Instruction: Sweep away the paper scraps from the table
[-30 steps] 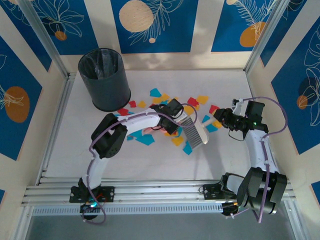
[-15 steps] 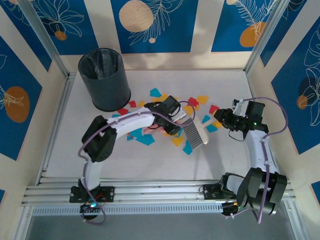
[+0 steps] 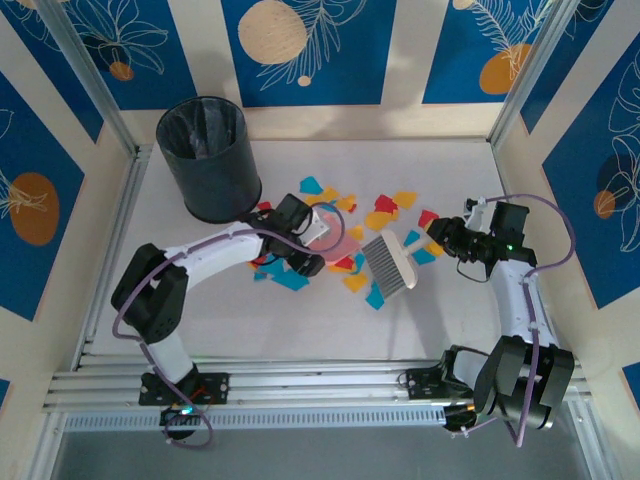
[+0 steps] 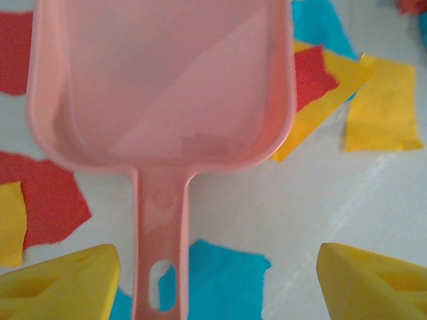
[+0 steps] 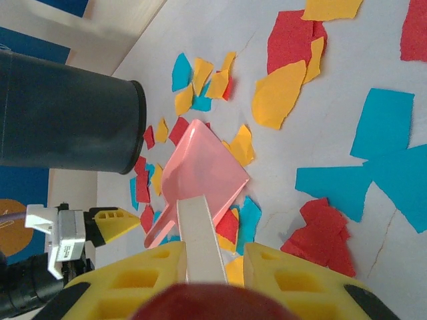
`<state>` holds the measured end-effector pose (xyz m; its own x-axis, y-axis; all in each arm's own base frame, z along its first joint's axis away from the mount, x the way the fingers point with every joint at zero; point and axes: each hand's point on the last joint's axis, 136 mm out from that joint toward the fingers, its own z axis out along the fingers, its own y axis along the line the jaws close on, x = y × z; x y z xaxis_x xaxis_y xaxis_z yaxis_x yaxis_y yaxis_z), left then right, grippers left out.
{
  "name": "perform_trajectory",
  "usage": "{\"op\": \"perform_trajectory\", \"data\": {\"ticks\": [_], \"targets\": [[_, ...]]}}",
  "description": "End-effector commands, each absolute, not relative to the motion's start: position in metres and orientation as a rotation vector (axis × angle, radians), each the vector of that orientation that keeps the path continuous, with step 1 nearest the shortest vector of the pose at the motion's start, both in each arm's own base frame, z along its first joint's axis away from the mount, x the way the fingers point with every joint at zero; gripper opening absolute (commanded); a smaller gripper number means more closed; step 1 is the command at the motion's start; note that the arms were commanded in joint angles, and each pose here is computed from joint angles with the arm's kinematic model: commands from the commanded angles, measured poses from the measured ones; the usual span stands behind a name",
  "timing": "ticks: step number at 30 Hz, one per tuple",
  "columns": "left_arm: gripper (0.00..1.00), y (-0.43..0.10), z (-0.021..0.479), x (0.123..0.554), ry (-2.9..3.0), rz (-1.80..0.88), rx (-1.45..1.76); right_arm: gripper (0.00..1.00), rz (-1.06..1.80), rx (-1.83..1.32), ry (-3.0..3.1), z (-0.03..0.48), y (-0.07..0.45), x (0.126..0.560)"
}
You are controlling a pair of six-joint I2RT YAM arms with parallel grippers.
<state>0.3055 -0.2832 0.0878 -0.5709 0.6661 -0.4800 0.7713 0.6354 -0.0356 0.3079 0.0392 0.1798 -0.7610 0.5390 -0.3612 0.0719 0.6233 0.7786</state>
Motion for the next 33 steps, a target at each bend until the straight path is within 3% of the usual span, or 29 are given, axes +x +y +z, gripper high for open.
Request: {"op": "perform_trajectory", "data": {"ticks": [1,17,29,33], "targets": [[0.81,-0.281,0.095,0.307,2.377,-0.382,1.144,0.0,1.079,0.45,2.26,0.183,0.046,0.305],[0.8,-0.275,0.055,0.321,2.424,-0.292,1.173,0.0,1.076,0.445,2.273,0.182,0.049,0.305],[0.67,-0.275,0.035,0.327,2.454,-0.244,1.2,0.0,1.078,0.448,2.285,0.178,0.05,0.305],[0.56,-0.275,0.033,0.327,2.458,-0.242,1.211,0.0,1.079,0.447,2.287,0.177,0.051,0.305]]}}
